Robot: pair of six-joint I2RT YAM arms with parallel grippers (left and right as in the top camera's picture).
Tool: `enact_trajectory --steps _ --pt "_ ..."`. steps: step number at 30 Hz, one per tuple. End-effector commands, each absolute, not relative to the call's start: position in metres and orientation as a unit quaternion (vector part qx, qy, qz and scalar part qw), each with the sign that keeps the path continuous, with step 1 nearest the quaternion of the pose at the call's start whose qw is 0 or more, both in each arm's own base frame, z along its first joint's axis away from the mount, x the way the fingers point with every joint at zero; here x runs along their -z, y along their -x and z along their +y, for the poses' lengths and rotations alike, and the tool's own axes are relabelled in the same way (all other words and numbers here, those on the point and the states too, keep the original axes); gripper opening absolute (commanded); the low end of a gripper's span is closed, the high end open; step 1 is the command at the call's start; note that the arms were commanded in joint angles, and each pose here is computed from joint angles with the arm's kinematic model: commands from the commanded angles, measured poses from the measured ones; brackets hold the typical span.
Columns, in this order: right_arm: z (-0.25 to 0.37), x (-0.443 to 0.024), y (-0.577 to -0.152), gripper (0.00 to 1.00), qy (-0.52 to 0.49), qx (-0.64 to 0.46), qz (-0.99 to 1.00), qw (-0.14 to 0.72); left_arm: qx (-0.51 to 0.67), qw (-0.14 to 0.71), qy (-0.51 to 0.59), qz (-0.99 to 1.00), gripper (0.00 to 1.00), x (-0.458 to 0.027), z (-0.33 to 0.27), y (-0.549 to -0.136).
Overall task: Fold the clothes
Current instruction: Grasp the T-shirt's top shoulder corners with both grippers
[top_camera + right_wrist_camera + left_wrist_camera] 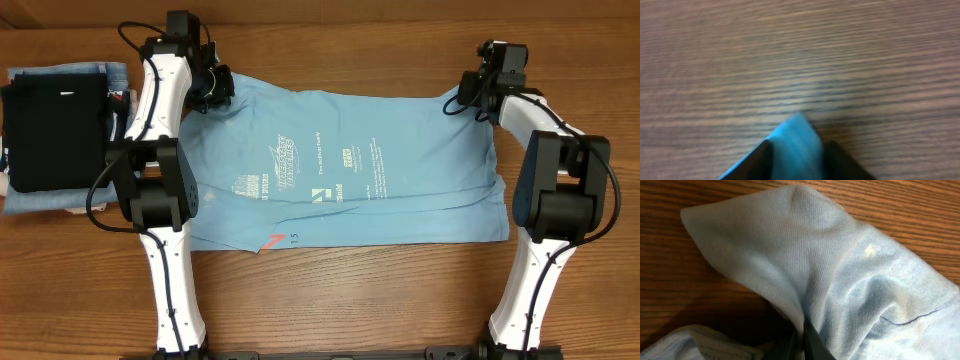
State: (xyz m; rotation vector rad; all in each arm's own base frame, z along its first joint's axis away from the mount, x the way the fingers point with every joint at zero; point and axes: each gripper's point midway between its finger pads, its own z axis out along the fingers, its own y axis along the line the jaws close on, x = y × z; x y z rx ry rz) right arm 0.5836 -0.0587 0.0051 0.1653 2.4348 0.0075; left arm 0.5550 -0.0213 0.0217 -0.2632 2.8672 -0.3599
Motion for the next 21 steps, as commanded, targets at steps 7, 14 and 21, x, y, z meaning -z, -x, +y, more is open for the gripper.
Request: enact_trajectory --steps 7,14,21 --pt "-0.058 0.018 -0.575 0.16 -0.082 -0.013 0.947 0.31 0.12 0.118 0.092 0.981 0.05 -0.02 -0.018 -0.556" --pt "-0.059 -0.011 -0.582 0.04 -0.083 -0.013 0.952 0.293 0.135 0.132 0.094 0.977 0.05 -0.033 -0.017 -0.563" --pt "-0.06 -0.052 -0.593 0.04 -0.083 -0.013 0.952 0.293 0.14 0.165 0.09 0.972 0.04 -0.065 -0.015 -0.576"
